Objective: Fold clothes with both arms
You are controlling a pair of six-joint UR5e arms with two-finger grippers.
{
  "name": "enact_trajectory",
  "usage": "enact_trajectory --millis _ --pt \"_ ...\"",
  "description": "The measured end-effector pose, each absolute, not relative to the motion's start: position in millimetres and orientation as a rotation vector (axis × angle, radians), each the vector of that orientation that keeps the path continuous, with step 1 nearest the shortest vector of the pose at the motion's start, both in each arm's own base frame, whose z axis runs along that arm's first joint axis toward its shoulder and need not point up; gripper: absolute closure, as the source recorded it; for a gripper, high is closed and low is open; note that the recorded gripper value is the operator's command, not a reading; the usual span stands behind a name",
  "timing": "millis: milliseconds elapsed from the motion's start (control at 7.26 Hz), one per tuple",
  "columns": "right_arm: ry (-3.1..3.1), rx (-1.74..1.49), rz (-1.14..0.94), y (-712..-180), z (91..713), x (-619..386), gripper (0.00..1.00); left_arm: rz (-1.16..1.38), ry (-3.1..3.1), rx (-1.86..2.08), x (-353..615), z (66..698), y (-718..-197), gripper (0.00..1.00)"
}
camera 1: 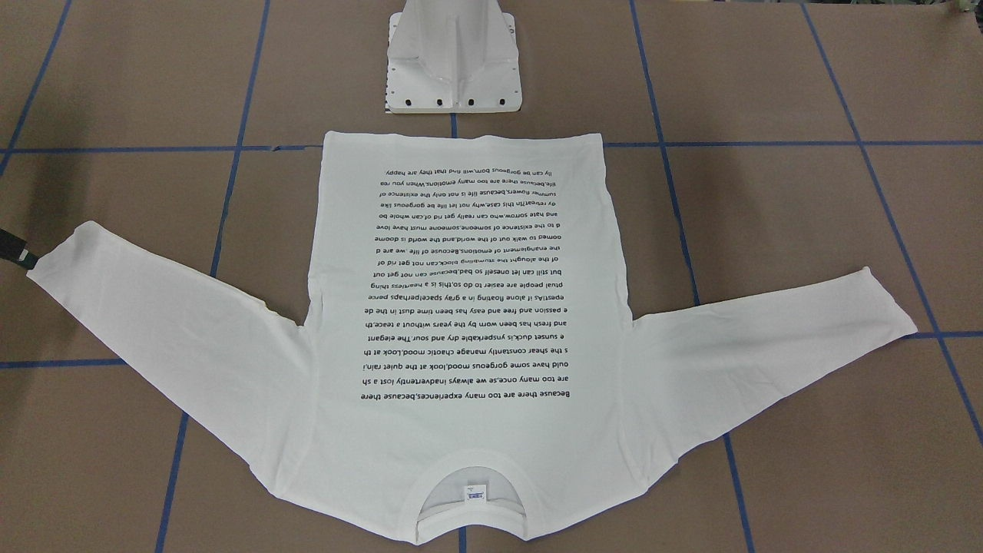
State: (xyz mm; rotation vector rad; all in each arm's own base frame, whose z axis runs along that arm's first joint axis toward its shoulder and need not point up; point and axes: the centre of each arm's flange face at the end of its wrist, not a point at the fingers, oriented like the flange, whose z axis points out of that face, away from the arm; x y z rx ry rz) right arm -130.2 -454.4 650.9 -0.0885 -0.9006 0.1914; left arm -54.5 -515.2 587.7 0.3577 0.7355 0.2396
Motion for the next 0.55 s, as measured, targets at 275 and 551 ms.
enact_trajectory --millis 275,551 --pt "-0.888 -0.119 0.181 -450 663 -143 0.12 0.241 0.734 0.362 -55 587 -515 0.0" --pt "-0.877 -0.14 0.195 -452 672 -146 0.14 0.24 0.734 0.363 -55 587 -515 0.0"
